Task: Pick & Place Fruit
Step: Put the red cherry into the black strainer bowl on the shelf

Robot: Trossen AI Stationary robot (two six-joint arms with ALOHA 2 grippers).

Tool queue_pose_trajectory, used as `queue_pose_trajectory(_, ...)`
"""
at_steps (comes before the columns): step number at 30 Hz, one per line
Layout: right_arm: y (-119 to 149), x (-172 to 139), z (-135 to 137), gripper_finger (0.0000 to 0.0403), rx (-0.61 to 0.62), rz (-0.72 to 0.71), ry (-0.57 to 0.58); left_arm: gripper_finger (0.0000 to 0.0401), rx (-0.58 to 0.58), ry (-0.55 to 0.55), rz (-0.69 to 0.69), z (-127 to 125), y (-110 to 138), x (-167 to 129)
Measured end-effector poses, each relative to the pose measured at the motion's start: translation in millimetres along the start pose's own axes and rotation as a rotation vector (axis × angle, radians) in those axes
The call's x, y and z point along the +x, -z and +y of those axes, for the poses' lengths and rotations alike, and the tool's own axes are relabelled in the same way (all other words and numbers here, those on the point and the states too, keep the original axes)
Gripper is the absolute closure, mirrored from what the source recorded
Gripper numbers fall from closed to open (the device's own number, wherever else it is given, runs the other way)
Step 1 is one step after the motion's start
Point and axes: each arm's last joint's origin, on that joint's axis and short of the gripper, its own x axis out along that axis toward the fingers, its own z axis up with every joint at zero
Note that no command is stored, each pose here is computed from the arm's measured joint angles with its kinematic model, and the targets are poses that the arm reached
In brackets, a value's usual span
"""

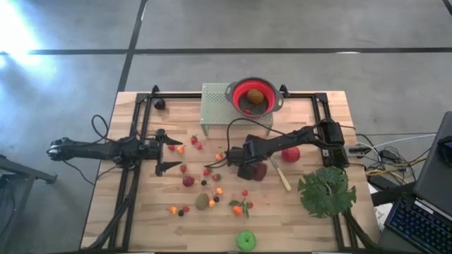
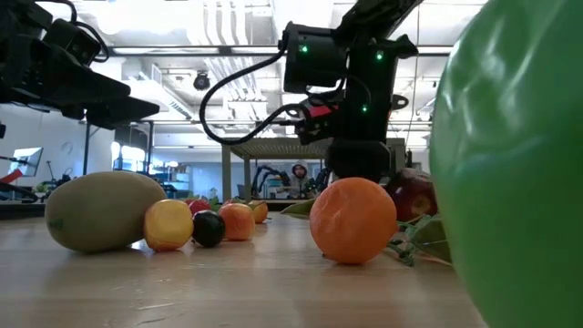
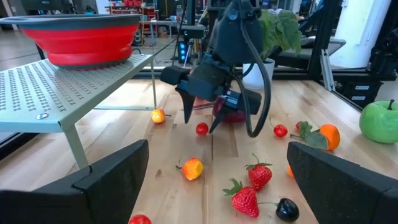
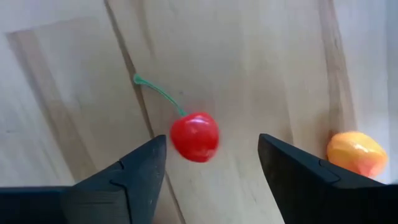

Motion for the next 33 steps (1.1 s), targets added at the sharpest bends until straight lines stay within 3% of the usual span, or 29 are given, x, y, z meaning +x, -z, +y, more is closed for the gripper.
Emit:
queue_pose_trajectory(12,-1.2,0.2,2.8,0.0218,-0.055,-0.007,-0.067,0.0013,0.000,0.000,0.000,0.0,0.0,0.0)
queue_pose_trajectory(23,-1.1,-0.6,3.7,0.0312,-0.067,0.003,-0.111,0.0013,0.000,0.000,0.000,0.0,0.0,0.0)
queue_pose_trajectory(33,-0.9,-0.7,3.9,0.0288,-0.068,0.005,-0.115,0.0013,0.000,0.000,0.000,0.0,0.0,0.0)
